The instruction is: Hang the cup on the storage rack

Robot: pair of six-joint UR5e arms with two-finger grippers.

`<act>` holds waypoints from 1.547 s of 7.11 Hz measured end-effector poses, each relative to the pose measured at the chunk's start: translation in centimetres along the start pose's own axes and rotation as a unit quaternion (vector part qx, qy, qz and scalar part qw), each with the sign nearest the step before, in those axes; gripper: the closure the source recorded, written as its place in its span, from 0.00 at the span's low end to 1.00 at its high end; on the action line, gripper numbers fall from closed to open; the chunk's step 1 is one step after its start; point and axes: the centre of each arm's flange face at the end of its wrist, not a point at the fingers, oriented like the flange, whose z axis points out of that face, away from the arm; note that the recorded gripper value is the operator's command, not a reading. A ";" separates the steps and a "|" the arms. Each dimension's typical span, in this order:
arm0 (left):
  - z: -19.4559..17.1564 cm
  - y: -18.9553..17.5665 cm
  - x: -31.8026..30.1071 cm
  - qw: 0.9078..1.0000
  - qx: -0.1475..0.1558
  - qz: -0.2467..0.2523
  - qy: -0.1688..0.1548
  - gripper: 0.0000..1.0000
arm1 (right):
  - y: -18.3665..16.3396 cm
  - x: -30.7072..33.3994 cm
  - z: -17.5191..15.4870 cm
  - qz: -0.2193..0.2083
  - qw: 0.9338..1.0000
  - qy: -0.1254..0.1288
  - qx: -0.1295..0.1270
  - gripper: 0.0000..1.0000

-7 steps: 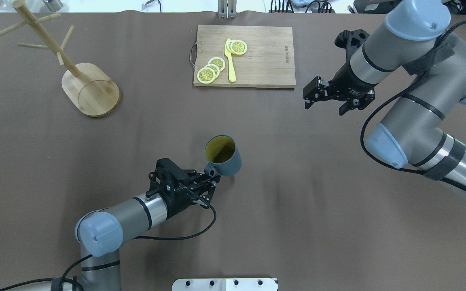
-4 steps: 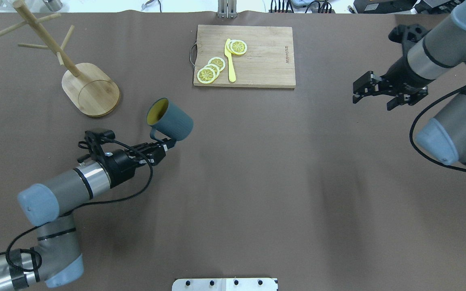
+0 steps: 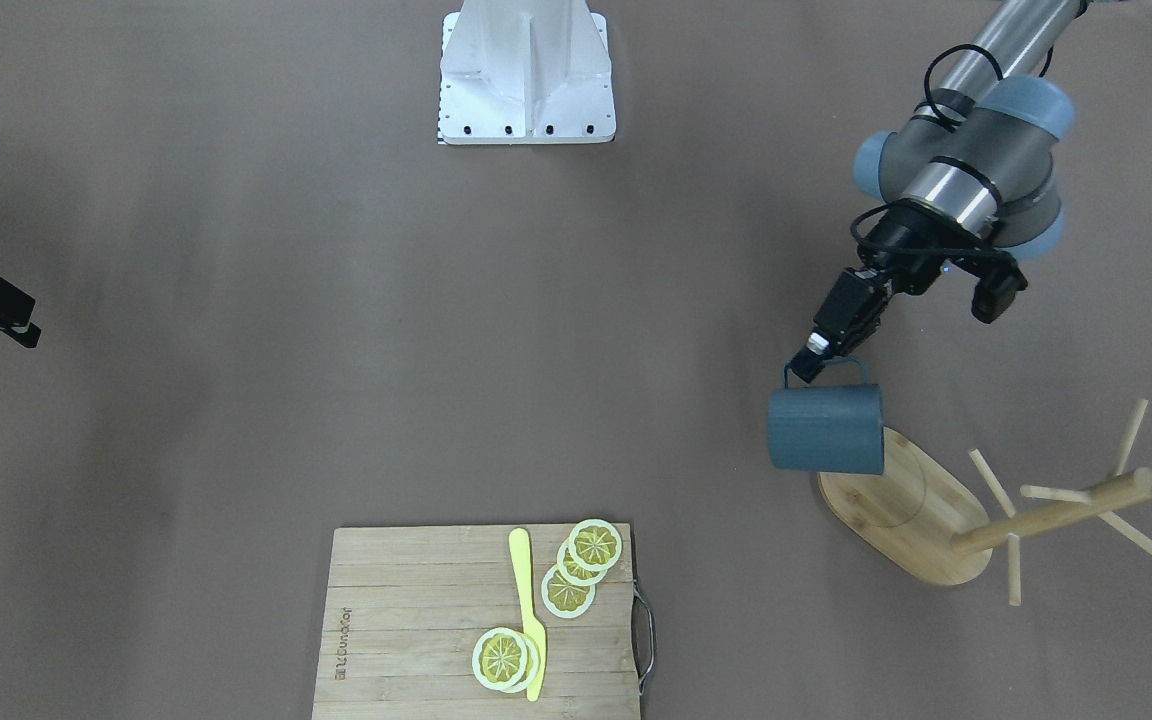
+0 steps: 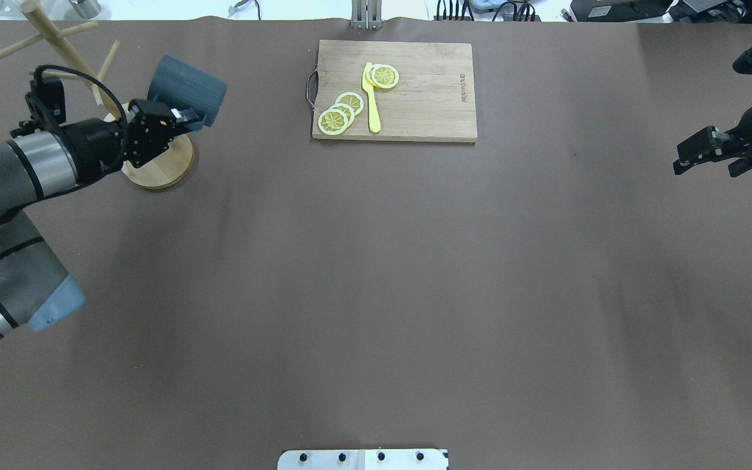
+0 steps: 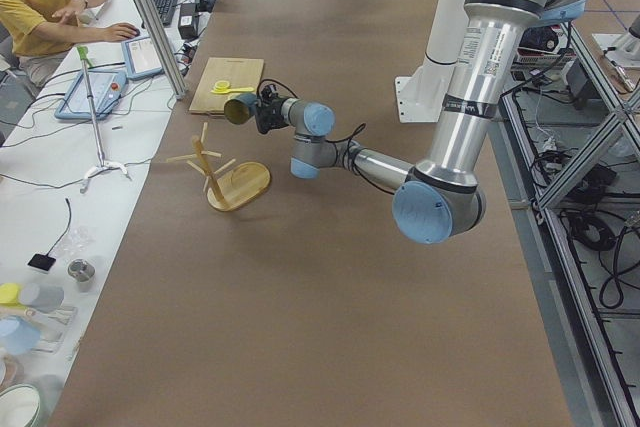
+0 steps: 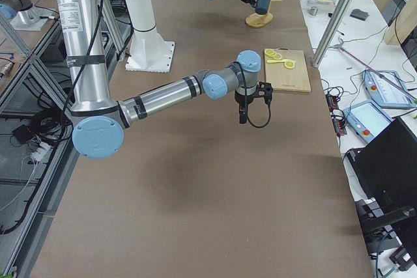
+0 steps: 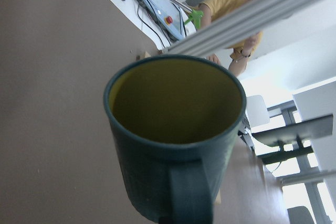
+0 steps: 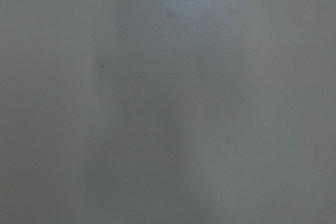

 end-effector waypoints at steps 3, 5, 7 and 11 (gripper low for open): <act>-0.7 -5.1 4.3 0.985 0.014 -0.161 0.053 1.00 | -0.3 0.5 0.4 0.001 1.000 0.004 -0.002 0.00; -1.8 -8.0 2.1 0.969 0.007 -0.231 0.088 1.00 | -0.5 0.5 0.6 0.002 1.000 0.005 -0.002 0.00; -2.0 -9.1 1.6 0.944 0.002 -0.310 0.110 1.00 | -0.5 0.5 0.6 0.005 1.000 0.004 -0.003 0.00; -3.4 -11.1 -0.7 0.896 -0.015 -0.418 0.147 1.00 | -0.6 0.8 1.0 0.010 1.000 0.007 -0.006 0.00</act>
